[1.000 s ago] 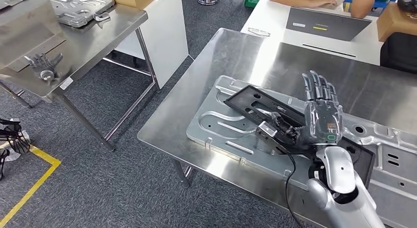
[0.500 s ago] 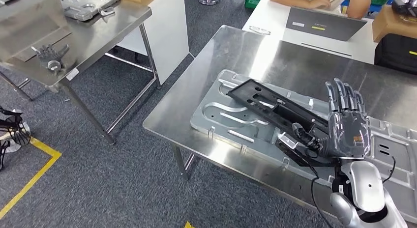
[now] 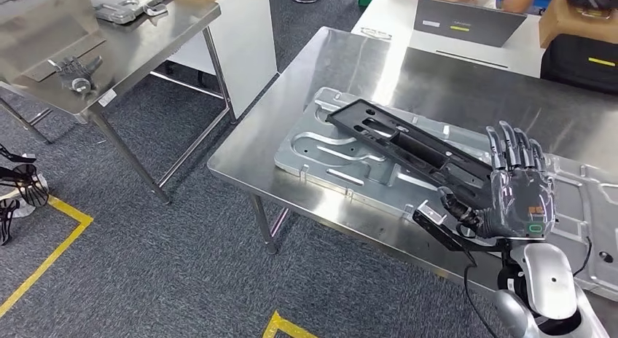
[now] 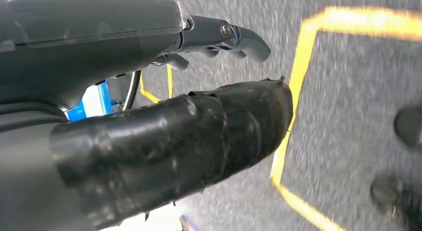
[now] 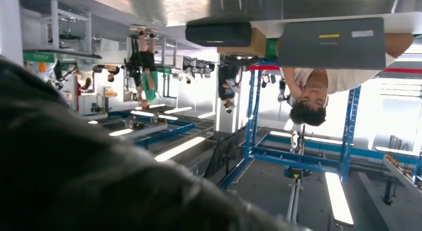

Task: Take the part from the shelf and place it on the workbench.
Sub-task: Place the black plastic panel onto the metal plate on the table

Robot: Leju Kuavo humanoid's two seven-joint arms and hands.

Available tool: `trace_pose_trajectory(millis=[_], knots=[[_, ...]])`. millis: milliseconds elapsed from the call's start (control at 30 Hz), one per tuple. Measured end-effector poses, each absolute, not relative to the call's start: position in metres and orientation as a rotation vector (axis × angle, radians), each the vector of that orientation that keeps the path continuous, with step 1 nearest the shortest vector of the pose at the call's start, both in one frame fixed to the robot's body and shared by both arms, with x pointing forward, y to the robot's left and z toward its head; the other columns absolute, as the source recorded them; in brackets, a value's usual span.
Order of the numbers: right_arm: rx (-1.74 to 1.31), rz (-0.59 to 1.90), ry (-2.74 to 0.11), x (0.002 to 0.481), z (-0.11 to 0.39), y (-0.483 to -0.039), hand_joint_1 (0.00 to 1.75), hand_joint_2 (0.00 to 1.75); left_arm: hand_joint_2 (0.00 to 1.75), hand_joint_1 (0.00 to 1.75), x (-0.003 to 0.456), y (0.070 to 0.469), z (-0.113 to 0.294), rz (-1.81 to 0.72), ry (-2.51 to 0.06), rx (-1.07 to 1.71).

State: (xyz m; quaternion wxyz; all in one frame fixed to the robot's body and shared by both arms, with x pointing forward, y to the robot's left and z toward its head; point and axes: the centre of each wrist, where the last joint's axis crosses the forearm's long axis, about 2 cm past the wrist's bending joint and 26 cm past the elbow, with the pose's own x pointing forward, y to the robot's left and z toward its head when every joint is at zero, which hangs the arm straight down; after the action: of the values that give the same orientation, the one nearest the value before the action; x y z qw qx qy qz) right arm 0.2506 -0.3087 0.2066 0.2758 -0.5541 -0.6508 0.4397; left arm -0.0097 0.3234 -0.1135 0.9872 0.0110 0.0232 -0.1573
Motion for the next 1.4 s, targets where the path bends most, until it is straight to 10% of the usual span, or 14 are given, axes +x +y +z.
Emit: trace_pose_trajectory(millis=[1400], knots=[[-1.447, 1.196, -1.754, 0.2510, 0.2090, -0.3098, 0.00, 0.00, 0.00, 0.00, -0.0053, 0.3284, -0.1129, -0.306, 0.036, 0.018]])
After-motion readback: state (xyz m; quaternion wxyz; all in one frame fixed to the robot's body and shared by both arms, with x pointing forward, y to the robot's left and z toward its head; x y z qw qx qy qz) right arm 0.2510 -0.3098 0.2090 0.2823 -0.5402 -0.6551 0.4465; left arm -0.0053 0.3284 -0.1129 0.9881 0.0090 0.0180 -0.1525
